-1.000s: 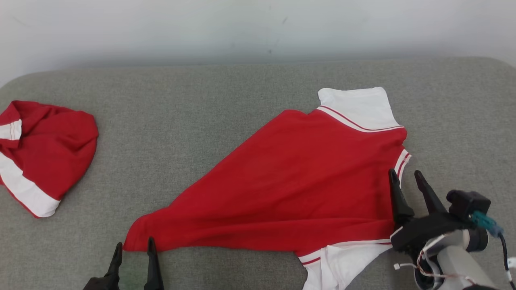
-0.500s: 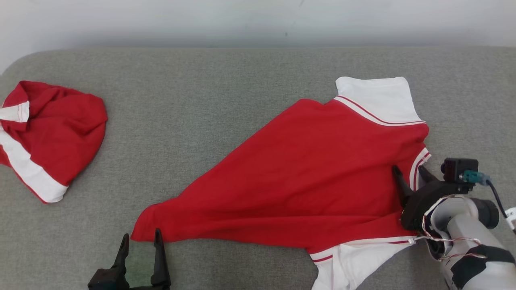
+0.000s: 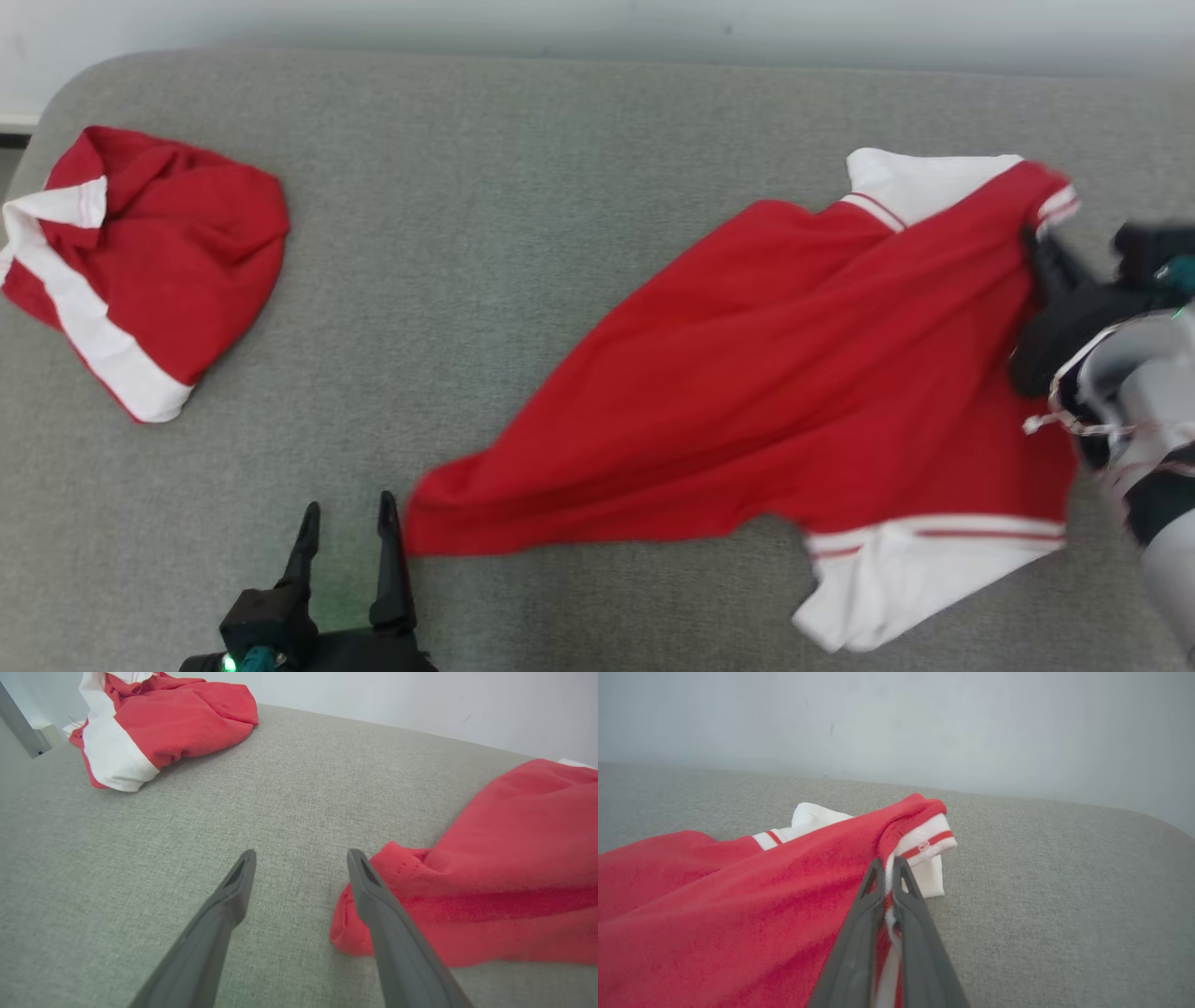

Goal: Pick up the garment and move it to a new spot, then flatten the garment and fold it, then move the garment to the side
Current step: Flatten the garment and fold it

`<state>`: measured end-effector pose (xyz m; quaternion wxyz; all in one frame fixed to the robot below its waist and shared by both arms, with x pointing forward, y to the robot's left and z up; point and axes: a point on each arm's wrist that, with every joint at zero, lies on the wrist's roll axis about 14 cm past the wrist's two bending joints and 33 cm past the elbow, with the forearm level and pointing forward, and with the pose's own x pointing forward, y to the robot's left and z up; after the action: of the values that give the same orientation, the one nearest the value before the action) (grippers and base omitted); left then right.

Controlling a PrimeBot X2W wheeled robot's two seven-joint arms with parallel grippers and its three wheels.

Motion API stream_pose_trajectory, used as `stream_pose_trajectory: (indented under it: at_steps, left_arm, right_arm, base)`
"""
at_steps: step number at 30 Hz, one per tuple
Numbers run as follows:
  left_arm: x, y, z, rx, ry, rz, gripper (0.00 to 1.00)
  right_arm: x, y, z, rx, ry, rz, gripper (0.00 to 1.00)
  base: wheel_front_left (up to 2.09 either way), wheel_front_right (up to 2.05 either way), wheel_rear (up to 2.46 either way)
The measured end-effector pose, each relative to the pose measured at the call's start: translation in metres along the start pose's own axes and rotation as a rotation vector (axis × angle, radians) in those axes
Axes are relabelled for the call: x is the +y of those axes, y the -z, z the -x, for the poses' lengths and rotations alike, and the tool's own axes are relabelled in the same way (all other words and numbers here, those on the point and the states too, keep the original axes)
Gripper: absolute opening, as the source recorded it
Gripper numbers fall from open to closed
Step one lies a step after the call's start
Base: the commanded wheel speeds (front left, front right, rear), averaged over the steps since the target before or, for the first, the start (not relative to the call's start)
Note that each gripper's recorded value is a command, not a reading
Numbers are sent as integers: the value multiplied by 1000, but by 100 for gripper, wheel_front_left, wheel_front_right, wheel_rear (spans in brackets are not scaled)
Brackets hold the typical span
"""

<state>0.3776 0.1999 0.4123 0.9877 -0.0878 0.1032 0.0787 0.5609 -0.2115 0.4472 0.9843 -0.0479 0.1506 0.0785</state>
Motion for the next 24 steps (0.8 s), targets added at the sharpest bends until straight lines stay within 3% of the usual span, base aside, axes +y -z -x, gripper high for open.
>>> stream_pose_trajectory:
  at_steps: [12,13,14,20,24]
  left_arm:
    - [9,-1,5,2,-36,2,100]
    - [11,-1,6,4,-43,2,100]
    - [13,0,7,7,-52,1,100]
    - [18,2,11,13,-70,4,100]
    - [18,3,16,15,-66,10,100]
  right_arm:
    - [-4,-75,-55,-172,16,132,0]
    - [-4,-81,-59,-190,21,119,4]
    - [-3,-82,-62,-191,25,109,100]
    - [39,-55,-65,-135,-43,69,100]
    - [46,-37,-48,-123,-56,28,100]
  base:
    - [0,0,0]
    - [0,0,0]
    - [0,0,0]
    - [0,0,0]
    - [0,0,0]
